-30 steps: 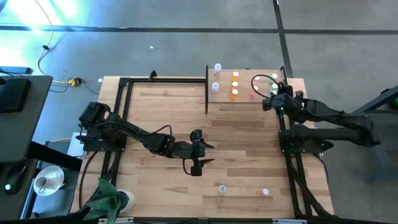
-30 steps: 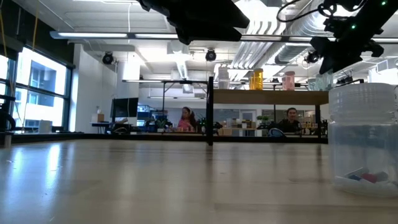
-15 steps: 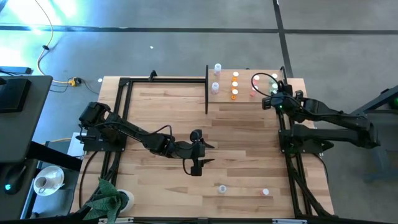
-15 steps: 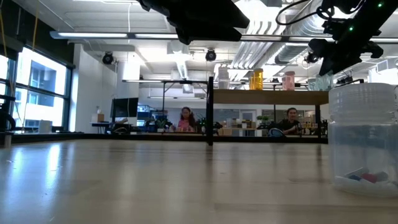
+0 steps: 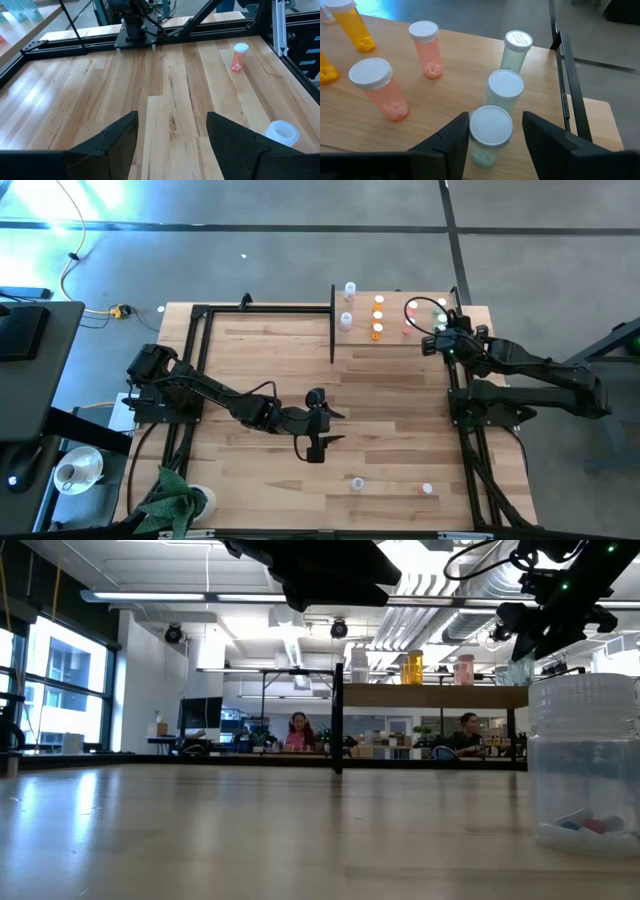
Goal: Pick and place medicine bottles onto shelf by color
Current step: Put the blue pill bottle on the shelf aligned with the other blue pill bottle
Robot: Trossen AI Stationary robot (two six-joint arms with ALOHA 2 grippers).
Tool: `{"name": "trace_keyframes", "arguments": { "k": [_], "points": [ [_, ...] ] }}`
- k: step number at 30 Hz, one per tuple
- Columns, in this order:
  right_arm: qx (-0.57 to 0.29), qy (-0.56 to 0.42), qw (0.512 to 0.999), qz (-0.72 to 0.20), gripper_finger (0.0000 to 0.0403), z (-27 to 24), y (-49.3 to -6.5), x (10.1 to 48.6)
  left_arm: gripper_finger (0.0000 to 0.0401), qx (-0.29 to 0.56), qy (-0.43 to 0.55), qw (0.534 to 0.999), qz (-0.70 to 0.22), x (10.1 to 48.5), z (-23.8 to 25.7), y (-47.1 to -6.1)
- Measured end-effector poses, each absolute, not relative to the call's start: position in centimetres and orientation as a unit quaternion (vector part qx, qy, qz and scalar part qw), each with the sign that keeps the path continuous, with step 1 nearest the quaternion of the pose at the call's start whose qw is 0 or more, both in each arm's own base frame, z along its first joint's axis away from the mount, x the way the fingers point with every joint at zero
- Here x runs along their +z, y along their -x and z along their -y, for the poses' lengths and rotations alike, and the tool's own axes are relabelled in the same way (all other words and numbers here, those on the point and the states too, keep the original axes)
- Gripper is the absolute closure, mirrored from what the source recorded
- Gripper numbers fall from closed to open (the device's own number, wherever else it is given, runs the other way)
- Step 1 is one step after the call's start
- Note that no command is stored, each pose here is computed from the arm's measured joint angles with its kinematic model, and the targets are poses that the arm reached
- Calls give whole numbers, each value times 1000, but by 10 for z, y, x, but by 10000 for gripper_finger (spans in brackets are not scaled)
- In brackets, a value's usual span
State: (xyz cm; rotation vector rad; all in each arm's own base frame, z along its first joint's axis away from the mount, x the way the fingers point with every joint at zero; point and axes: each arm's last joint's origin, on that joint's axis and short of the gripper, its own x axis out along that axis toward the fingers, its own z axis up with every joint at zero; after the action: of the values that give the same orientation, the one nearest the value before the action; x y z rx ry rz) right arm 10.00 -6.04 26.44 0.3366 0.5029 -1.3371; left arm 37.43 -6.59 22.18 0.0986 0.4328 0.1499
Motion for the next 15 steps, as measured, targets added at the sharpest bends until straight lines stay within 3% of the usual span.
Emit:
{"name": "trace_keyframes", "arguments": {
  "k": [15],
  "points": [
    [-597, -160, 752, -228, 218, 60, -100, 272, 176, 74, -49, 973, -215, 222, 66, -374]
  ]
}}
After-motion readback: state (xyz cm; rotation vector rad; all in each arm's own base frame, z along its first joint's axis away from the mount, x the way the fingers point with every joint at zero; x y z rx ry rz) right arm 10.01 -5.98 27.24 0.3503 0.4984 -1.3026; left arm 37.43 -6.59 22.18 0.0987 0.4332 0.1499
